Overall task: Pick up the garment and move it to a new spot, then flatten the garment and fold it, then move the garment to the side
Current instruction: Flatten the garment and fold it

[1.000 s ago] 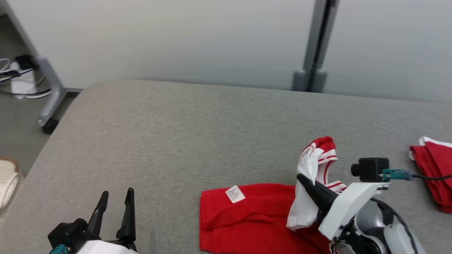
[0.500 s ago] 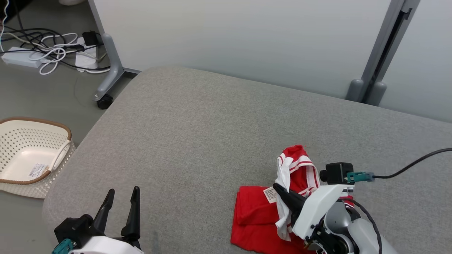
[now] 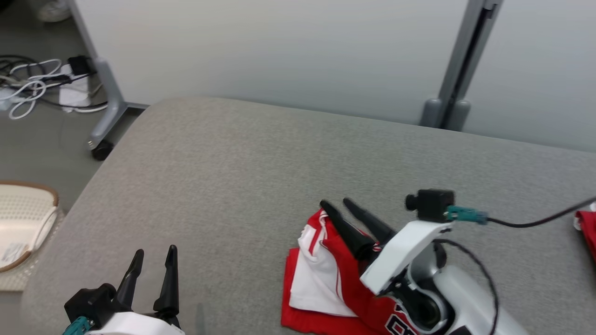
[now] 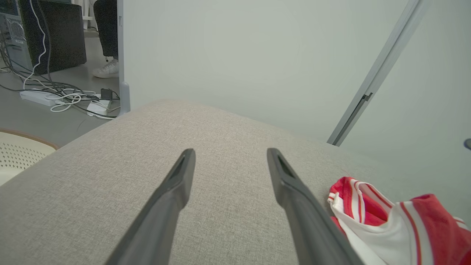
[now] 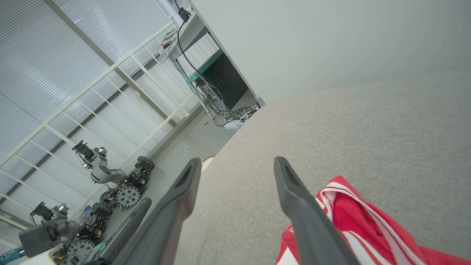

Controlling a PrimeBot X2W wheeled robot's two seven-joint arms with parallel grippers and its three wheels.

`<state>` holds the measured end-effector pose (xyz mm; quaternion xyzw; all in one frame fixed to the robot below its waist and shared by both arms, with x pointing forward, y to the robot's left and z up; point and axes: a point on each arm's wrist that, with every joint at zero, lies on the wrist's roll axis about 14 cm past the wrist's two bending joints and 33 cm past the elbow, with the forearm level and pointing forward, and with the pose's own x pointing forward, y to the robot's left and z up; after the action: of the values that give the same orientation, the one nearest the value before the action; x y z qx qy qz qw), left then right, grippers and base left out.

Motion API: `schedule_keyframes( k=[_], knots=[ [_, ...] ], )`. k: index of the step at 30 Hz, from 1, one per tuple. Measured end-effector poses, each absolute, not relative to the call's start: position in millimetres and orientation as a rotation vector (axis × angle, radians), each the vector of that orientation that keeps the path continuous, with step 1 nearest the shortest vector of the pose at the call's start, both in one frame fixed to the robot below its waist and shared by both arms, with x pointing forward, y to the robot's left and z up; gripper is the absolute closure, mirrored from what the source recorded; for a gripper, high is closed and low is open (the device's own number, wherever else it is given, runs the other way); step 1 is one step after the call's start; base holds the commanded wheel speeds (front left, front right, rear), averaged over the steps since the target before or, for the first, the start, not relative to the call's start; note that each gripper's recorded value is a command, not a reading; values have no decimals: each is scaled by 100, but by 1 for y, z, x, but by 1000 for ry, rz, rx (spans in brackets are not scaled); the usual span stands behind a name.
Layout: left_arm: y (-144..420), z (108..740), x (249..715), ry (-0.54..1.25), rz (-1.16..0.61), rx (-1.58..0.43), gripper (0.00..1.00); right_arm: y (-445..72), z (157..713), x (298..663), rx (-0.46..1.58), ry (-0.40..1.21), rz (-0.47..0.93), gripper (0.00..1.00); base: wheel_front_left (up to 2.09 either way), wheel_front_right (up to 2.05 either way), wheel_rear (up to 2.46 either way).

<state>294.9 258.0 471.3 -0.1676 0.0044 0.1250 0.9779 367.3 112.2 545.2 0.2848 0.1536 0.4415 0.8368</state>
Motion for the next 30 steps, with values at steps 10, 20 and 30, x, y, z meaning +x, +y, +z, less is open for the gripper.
schedule_keyframes(
  k=[10, 20, 30],
  knots=[
    [231, 477, 314, -2, 170, -346, 0, -39, 572, 414, 506, 15, 580, 0, 0, 0, 0],
    [223, 480, 319, -5, 136, -341, 0, -90, 538, 413, 407, 59, 404, 0, 0, 0, 0],
    [233, 478, 311, 4, 166, -338, 0, -66, 500, 417, 293, 199, 412, 100, 0, 0, 0]
  ],
)
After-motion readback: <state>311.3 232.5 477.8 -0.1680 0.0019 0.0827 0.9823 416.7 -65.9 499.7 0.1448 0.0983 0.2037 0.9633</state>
